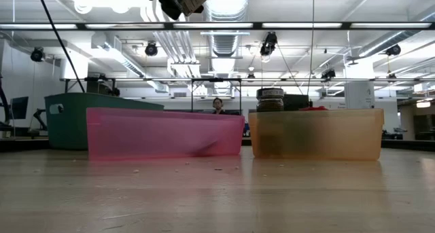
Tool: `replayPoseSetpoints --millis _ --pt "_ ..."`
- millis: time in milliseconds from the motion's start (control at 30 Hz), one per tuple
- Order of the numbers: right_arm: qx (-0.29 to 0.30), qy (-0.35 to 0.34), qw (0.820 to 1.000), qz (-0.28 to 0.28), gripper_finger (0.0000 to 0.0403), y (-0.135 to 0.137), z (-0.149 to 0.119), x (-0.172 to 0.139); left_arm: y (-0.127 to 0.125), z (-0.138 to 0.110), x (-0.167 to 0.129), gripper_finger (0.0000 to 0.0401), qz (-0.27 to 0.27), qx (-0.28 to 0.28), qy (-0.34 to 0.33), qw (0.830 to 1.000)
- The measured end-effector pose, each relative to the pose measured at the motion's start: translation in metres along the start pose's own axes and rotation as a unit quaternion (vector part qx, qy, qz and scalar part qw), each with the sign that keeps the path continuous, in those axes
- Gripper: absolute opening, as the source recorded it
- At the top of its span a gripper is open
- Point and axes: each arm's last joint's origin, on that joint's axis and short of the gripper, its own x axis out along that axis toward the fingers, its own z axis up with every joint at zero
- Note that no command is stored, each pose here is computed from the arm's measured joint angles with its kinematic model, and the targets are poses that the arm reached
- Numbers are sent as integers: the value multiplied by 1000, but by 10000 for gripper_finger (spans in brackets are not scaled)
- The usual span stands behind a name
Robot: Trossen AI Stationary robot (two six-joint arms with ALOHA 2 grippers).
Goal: Pick & Place Food Item
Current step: Adjust the white seasoning bottle in the orange bin
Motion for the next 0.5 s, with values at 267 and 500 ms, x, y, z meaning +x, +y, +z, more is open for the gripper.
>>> replayPoseSetpoints --millis 267,500 --pt "15 3 1000 -1 324 -2 0 3 -6 3 -2 185 -6 26 -11 1000" --pt "15 4 1000 0 324 -3 -1 6 -9 7 -9 184 -5 37 -29 999"
